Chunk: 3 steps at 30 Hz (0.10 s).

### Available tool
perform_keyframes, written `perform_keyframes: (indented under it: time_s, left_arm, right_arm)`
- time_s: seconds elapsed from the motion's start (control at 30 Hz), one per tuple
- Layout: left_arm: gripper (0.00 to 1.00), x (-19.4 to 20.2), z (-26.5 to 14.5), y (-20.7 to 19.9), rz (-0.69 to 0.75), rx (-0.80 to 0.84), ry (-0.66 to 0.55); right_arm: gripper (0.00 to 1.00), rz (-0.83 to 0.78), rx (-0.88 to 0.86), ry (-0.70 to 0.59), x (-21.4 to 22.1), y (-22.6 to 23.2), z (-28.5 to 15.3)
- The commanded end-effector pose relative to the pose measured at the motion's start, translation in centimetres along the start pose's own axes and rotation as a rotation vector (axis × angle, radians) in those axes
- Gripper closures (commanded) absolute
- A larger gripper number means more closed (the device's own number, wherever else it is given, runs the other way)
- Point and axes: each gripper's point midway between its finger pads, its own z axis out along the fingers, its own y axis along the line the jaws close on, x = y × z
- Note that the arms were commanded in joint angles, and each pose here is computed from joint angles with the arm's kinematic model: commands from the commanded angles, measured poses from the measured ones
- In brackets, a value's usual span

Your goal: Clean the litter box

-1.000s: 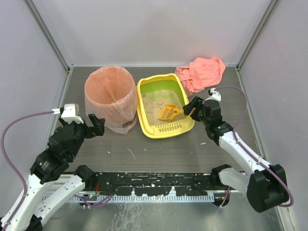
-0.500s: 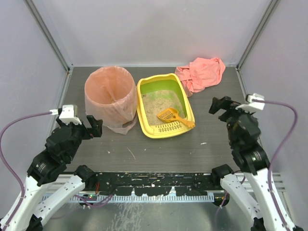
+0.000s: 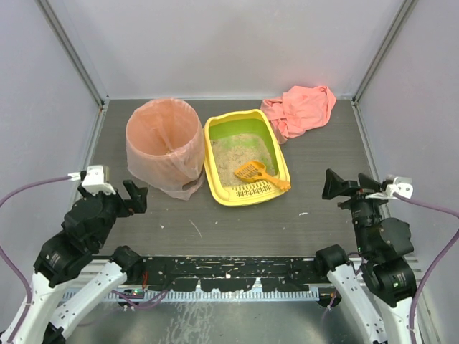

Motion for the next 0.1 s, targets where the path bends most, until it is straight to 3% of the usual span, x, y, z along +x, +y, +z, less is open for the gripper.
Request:
perform_keyframes:
  time_s: [0.0, 0.07]
  left_arm:
    - [0.02, 0.48, 0.41, 0.06, 0.0, -0.02, 0.028]
    - [0.02, 0.61, 0.64, -0.11, 0.002, -0.019, 0.036]
  right_arm:
    - [0.0, -0.047, -0.002, 0.063, 1.45, -0.09, 0.18]
    - [0.0, -0.055, 0.001, 0.067, 1.66, -0.25, 0.11]
